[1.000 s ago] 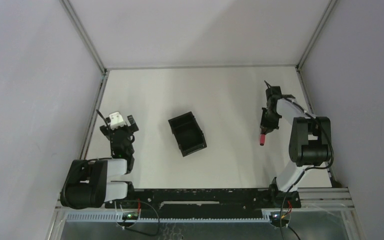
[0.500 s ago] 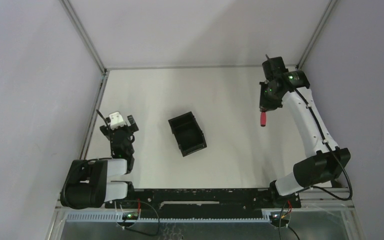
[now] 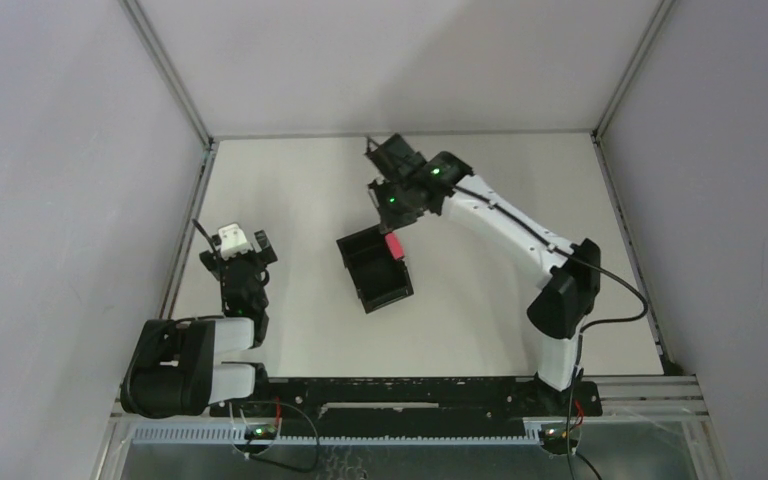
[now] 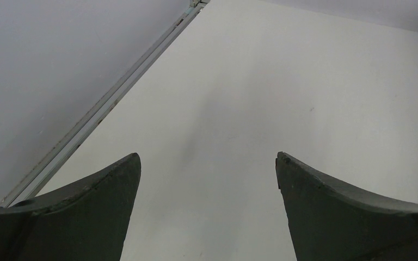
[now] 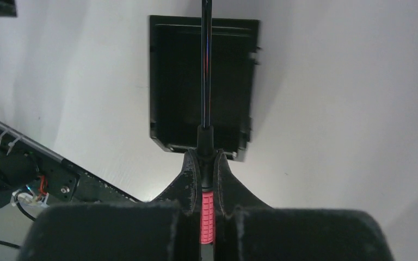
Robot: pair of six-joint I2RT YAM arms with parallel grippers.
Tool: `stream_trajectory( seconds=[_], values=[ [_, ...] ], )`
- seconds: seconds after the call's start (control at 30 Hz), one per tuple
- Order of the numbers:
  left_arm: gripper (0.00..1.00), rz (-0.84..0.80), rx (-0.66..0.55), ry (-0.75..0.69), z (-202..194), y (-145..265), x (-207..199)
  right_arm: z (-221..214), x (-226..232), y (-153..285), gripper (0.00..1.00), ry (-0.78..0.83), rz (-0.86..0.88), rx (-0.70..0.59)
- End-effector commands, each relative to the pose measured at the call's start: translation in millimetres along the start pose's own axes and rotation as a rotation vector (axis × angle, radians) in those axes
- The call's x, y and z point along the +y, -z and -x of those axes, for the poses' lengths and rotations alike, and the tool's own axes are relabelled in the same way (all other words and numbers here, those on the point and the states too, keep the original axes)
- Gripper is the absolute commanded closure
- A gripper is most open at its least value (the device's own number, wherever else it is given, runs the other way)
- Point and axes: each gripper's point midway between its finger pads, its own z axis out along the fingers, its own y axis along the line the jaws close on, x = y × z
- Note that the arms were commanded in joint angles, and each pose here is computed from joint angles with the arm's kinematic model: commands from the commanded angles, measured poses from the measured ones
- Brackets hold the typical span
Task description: Put the screwdriver in the bin
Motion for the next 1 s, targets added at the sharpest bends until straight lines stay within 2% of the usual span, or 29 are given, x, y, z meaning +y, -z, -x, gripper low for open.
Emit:
stream_trajectory(
  seconds=[0.0,0.2,0.37,0.63,0.8,0.87,0.97],
  values=[
    [0.02,-0.011,-0.068,0.035,27,-10,-6,16,27,-10,1.0,0.09,0.045,-0.077],
    [0.02,-0.01,-0.066,0.035,26,-10,-6,-12,48,-64,1.0,0.222,0.138,-0.072],
    [0.02,-0.01,-0.067,0.035,27,-10,-6,-26,40,-103,1.0,0.286,0.121,-0.094],
    [0.02,-0.01,-0.066,0.035,26,-10,-6,-55,38,-134,0.99,0.316,0.142,-0.022],
    [0.02,-0.01,-0.067,0.035,26,-10,-6,-61,40,-132,0.64,0.33,0.132,-0.004],
    [0.02,-0.01,-0.066,0.035,26,-10,-6,-55,44,-123,0.58,0.338,0.134,-0.023],
    [0.02,-0.011,-0.067,0.035,26,-10,-6,-41,51,-99,0.54,0.34,0.138,-0.08]
  ],
)
